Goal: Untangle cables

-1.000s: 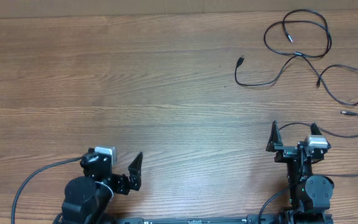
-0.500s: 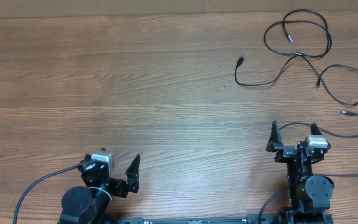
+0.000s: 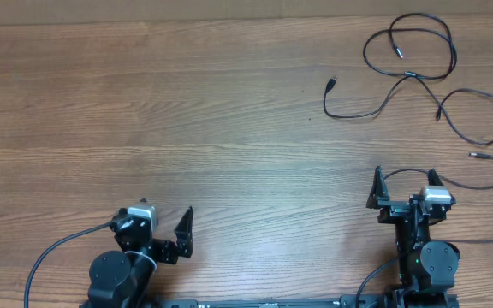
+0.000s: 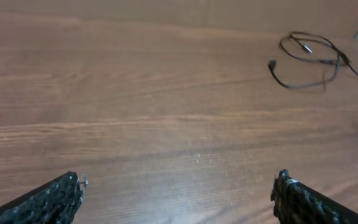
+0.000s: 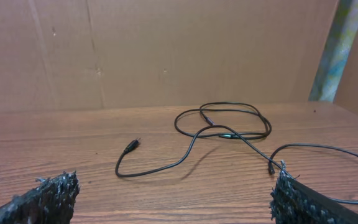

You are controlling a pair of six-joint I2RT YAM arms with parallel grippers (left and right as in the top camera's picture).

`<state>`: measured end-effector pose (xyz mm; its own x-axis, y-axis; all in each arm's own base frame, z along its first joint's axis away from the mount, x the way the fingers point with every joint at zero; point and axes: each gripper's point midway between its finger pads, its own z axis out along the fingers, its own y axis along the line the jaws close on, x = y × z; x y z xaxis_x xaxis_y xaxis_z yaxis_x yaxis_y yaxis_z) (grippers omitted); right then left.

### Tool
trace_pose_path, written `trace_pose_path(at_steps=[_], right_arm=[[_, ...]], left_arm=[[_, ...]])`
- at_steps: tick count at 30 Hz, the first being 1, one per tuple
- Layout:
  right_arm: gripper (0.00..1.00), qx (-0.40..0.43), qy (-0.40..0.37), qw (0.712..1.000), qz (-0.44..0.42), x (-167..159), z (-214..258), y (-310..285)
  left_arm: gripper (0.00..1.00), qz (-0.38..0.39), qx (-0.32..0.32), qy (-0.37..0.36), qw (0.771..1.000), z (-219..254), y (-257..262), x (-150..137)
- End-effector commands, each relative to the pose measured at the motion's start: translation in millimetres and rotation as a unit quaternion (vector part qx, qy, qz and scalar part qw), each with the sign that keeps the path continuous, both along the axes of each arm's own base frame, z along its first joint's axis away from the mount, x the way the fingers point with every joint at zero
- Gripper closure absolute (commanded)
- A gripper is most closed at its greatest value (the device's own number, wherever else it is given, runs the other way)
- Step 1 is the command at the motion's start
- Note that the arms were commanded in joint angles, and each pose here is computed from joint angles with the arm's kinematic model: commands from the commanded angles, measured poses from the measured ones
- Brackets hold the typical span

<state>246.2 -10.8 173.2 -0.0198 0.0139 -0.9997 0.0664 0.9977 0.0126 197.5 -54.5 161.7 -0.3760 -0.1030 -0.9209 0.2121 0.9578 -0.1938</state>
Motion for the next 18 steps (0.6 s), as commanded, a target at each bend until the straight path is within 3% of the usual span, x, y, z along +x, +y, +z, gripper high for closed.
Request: trace_pose_path(at_steps=[1, 18], right_arm=[[0.00, 0.002, -0.002, 1.000, 0.000, 0.0, -1.7, -0.3], [0.00, 0.002, -0.002, 1.000, 0.000, 0.0, -1.7, -0.3]], left_arm=[[0.01, 0.017, 0.011, -0.014, 1.000, -3.4, 6.9, 6.3], [0.00, 0.058, 0.020, -0.092, 0.994, -5.2, 21.5, 35.7]])
